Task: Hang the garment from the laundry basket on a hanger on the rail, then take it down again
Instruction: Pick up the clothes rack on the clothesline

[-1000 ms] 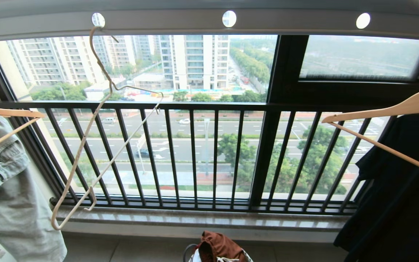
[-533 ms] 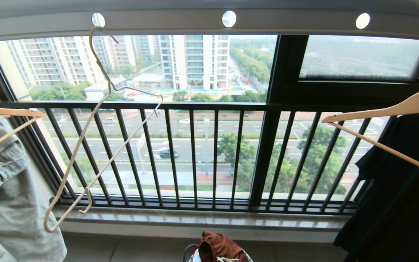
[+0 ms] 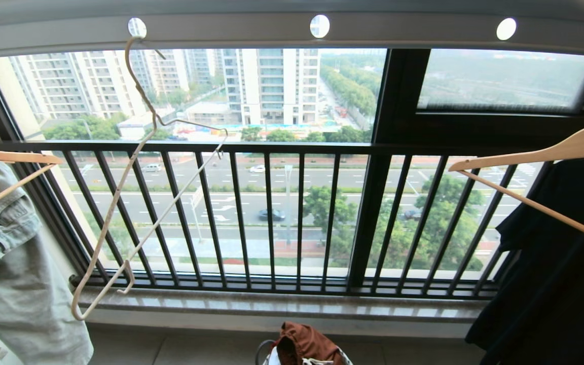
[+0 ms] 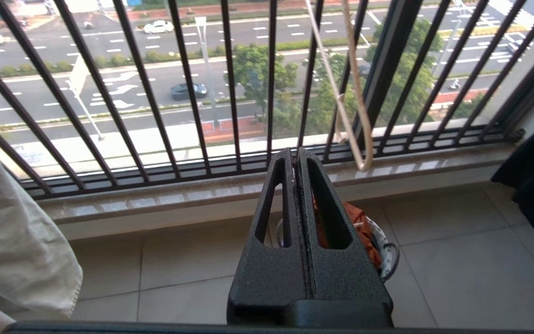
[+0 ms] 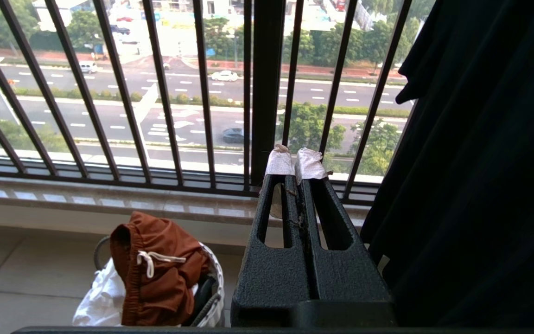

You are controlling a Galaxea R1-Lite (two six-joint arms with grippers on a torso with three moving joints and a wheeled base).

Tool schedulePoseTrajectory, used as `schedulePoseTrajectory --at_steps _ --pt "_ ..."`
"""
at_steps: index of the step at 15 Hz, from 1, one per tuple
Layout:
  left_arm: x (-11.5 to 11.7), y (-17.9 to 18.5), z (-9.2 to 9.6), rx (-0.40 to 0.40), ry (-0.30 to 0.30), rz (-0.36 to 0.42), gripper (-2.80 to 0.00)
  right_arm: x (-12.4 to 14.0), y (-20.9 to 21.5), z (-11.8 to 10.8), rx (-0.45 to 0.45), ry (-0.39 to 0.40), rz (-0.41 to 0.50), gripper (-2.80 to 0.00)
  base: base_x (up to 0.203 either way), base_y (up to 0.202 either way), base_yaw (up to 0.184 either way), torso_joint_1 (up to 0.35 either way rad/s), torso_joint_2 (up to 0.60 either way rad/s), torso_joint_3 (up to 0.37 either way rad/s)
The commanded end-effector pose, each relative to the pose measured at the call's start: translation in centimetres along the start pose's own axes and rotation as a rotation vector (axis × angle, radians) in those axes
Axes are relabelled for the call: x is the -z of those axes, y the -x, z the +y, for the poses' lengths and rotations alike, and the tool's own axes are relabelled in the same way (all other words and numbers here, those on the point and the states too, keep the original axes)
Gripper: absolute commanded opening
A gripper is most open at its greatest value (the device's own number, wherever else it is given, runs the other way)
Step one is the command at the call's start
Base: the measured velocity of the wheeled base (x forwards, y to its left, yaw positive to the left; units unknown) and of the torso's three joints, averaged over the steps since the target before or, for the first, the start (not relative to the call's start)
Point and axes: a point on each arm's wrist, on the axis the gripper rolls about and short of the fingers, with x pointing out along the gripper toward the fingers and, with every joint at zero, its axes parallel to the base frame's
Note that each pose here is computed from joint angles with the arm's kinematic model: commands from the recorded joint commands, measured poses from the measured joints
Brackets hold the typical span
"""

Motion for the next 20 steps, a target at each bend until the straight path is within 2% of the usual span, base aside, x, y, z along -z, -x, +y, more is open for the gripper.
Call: schedulePoseTrajectory --at_steps 1,3,5,9,10,14,18,20 --pt "-4.8 -3.6 0.6 0.081 0.038 0.16 -2.8 0.0 0.0 0.0 0.0 0.001 0.001 -2.8 0.0 0.0 0.0 0.0 0.0 0.0" --pt "-7.3 -5.1 0.6 0.159 0.049 0.23 -2.8 0.0 0.0 0.0 0.0 0.001 0.001 -2.8 0.0 0.0 0.0 0.0 0.0 0.0" --pt "-8.7 -6.2 0.3 0.221 0.046 0.26 -2.8 0.0 0.0 0.0 0.0 0.001 0.001 -2.8 0.0 0.0 0.0 0.0 0.0 0.0" --pt "-10.0 -8.0 0.4 0.207 0.063 0.318 -2.8 0.0 0.0 0.0 0.0 0.001 0.001 -2.8 0.0 0.0 0.0 0.0 0.0 0.0" --pt "-10.3 -8.2 0.5 0.204 0.064 0.317 0.0 0.0 0.0 0.0 0.0 0.001 0.001 -2.8 0.0 0.0 0.0 0.0 0.0 0.0" --pt "-10.3 -9.5 0.6 0.194 0.063 0.347 0.0 0.0 0.0 0.0 0.0 0.001 0.001 -2.8 0.0 0.0 0.0 0.0 0.0 0.0" --pt "-9.8 -12.1 0.2 0.169 0.036 0.416 0.0 0.0 0.0 0.0 0.0 0.001 0.001 -2.8 0.0 0.0 0.0 0.0 0.0 0.0" --pt "-9.5 -14.0 0.0 0.143 0.018 0.4 0.0 0.0 0.0 0.0 -0.001 0.001 0.001 -2.8 0.0 0.0 0.0 0.0 0.0 0.0"
